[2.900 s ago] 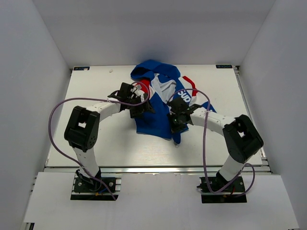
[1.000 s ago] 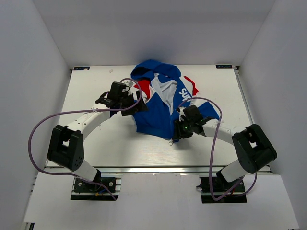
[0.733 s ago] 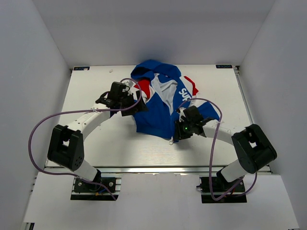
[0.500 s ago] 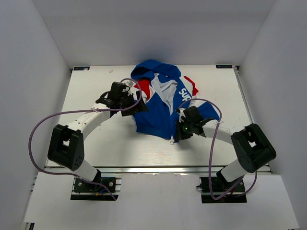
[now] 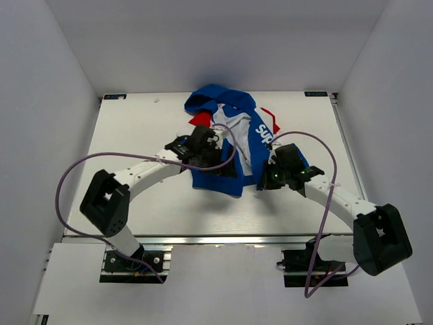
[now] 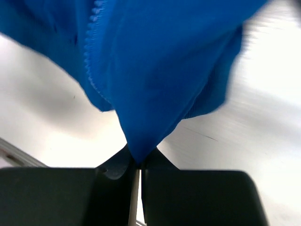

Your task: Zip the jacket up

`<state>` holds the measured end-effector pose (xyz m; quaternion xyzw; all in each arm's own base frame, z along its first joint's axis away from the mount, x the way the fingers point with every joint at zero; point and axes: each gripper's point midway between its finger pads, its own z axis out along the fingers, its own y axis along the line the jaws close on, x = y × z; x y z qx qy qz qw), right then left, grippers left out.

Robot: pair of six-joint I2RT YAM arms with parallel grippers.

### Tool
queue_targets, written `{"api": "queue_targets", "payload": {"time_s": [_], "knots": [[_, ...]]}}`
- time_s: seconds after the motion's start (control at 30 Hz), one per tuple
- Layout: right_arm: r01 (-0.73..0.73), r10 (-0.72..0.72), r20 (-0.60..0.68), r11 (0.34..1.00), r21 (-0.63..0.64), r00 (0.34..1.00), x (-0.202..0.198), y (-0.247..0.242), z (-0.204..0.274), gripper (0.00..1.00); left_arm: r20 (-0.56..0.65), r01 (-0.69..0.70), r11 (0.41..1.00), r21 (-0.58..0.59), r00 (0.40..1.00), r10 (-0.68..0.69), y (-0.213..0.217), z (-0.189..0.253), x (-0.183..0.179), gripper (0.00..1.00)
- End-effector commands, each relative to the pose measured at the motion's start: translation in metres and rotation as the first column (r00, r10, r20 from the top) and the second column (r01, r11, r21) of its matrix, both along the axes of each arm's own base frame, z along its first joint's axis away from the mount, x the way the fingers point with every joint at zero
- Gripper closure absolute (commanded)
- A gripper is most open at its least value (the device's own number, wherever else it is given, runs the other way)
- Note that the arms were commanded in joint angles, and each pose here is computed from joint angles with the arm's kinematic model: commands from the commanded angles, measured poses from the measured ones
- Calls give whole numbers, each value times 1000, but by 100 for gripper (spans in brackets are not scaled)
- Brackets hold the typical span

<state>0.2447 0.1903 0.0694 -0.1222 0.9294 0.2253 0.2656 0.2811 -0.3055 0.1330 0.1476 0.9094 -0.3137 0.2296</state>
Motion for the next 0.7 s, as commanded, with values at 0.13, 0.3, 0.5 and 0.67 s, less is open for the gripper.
{"api": "queue_targets", "payload": {"time_s": [0.13,0.3,0.5,0.67], "knots": [[119,-119,-3,992,36,993,2,-20,15,100,-60,56,987,152,997,-48,-32,-35,-14,2],[123,-123,-11,990,64,992,-1,-19,17,100,-74,39,978,204,997,-24,-44,-49,-13,3],[129,-128,-15,989,73,992,-5,-22,16,100,-89,-16,942,335,995,48,-41,-75,-14,3],[133,-132,-19,989,71,991,-7,-25,14,100,-102,-57,937,345,990,98,-47,-80,-15,5]]}}
